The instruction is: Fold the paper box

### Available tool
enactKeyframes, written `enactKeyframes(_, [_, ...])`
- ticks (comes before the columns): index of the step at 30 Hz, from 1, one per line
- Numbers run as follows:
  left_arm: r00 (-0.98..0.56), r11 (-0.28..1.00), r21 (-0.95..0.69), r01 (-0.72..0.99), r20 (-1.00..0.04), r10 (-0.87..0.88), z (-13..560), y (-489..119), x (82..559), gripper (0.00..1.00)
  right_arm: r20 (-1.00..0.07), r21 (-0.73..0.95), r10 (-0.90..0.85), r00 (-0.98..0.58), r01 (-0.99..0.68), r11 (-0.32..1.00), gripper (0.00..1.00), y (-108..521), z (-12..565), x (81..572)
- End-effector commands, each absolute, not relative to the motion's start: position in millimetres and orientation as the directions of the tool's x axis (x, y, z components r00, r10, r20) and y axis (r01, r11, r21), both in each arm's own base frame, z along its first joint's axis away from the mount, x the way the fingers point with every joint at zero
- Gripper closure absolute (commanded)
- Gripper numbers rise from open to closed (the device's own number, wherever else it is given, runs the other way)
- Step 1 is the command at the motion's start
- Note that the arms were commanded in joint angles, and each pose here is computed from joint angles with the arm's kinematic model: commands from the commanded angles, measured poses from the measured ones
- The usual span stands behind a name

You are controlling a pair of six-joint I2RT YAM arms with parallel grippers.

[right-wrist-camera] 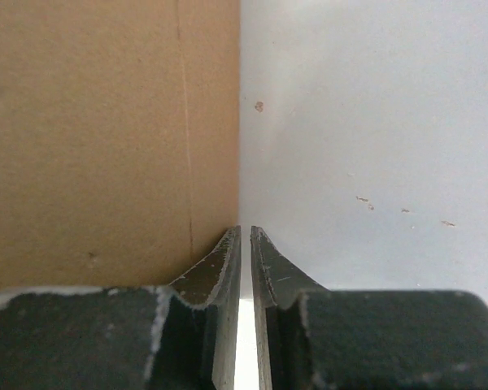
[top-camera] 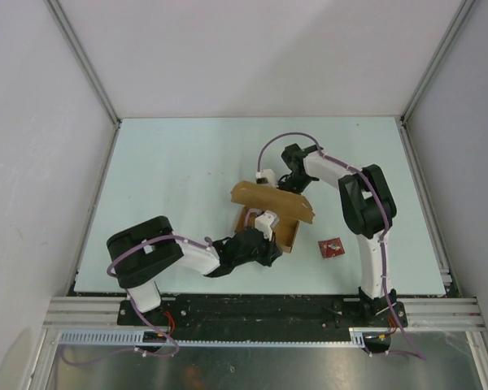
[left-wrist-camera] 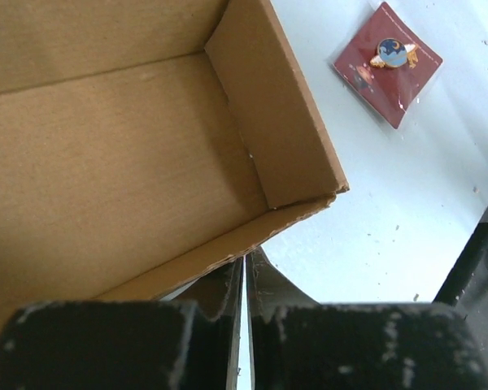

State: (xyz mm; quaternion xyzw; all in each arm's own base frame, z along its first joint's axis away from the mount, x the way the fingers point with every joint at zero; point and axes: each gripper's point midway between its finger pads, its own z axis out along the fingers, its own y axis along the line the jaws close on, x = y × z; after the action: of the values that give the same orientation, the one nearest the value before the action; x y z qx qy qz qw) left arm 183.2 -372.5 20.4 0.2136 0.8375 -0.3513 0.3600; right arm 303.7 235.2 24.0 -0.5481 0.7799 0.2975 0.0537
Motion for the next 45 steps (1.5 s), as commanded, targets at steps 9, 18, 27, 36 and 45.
enactKeyframes(9, [-0.636, 0.666, -0.458, 0.589, -0.771, 0.032, 39, -355, 165, 0.85, -0.626, 0.333, -0.49, -0.606, -0.777, 0.535, 0.67, 203, 103, 399])
enactKeyframes(18, [-0.573, 0.57, -0.457, 0.683, -0.819, 0.031, 74, -346, 130, 0.74, -0.635, 0.313, -0.284, -0.718, -0.576, 0.755, 0.47, 98, 130, 409])
enactKeyframes(27, [-0.473, 0.556, -0.427, 0.713, -0.878, -0.068, 115, -326, 134, 0.69, -0.526, 0.33, -0.266, -0.807, -0.483, 0.811, 0.4, 40, 90, 326])
enactKeyframes(36, [-0.456, 0.589, -0.41, 0.696, -0.886, -0.077, 115, -321, 141, 0.68, -0.467, 0.415, -0.224, -0.855, -0.436, 0.799, 0.25, 32, 55, 284])
enactKeyframes(45, [-0.459, 0.598, -0.413, 0.686, -0.884, -0.084, 115, -320, 142, 0.68, -0.446, 0.482, -0.189, -0.875, -0.413, 0.773, 0.27, 43, 46, 272])
